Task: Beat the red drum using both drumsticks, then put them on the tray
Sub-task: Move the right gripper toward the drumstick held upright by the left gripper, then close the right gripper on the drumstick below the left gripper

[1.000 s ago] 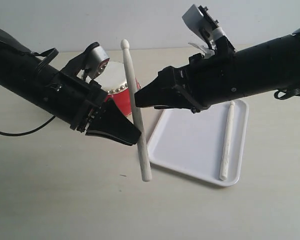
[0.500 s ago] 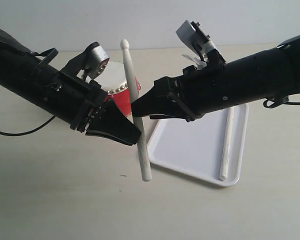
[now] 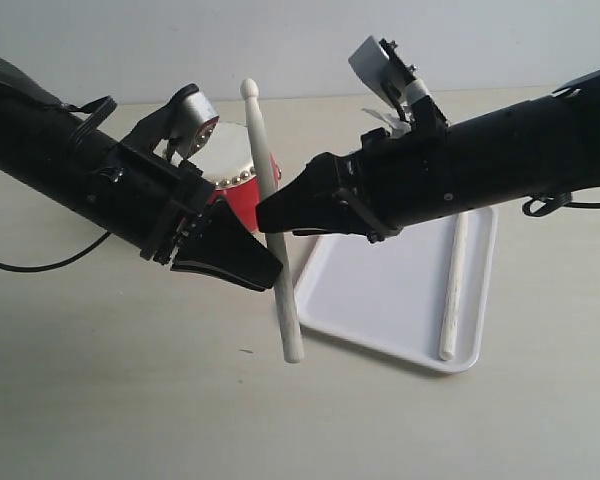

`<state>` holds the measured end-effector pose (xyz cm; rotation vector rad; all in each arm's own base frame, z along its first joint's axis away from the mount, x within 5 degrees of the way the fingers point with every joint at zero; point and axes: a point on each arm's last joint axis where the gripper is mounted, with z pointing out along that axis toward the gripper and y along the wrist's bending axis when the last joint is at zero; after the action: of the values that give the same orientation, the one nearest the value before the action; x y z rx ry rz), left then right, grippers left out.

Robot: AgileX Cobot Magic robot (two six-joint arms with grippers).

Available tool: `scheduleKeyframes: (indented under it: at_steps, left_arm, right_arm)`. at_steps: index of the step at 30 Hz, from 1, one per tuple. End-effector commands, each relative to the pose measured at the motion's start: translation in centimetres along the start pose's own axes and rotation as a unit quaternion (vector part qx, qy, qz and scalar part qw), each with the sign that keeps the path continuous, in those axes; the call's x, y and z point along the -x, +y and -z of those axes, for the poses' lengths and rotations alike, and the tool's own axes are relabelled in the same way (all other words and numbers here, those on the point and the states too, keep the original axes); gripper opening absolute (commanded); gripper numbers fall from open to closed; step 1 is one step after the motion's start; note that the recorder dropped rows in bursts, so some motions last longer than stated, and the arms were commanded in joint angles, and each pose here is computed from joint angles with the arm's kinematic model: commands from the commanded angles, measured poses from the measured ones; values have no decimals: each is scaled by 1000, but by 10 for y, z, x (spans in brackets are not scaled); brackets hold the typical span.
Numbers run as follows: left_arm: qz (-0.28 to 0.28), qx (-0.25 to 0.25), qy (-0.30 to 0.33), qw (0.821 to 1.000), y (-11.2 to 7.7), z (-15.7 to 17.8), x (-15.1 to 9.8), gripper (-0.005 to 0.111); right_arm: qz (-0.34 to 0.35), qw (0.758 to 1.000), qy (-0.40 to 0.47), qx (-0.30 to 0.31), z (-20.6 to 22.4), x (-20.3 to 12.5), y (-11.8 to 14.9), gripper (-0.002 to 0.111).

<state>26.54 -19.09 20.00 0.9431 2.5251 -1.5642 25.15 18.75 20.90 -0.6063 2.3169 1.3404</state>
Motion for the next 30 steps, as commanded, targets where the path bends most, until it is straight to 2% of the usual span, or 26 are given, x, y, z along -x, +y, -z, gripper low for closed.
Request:
scheduleKeyframes:
  at_steps: [1,6,22,25,30]
  left_arm:
    - [-2,-4,-4,1000,-3,1,0,0]
    - [-2,-5,-5,1000,-3,1,0,0]
    - [-1,-5,-5,1000,-3,1,0,0]
    - [-1,-5,-5,1000,-3,1,0,0]
    - [-1,-5,-5,1000,-3,1,0,0]
  right_arm:
    - [16,1000,-3,0,-2,1,2,52]
    - [30,1000,-5,-8,-4,1,2,52]
    - [-9,1000,-11,7,-13,0,-6,50]
    - [-12,1000,-14,9,-13,0,-6,41]
    - [-12,999,-7,37,-13,-1,-1,11]
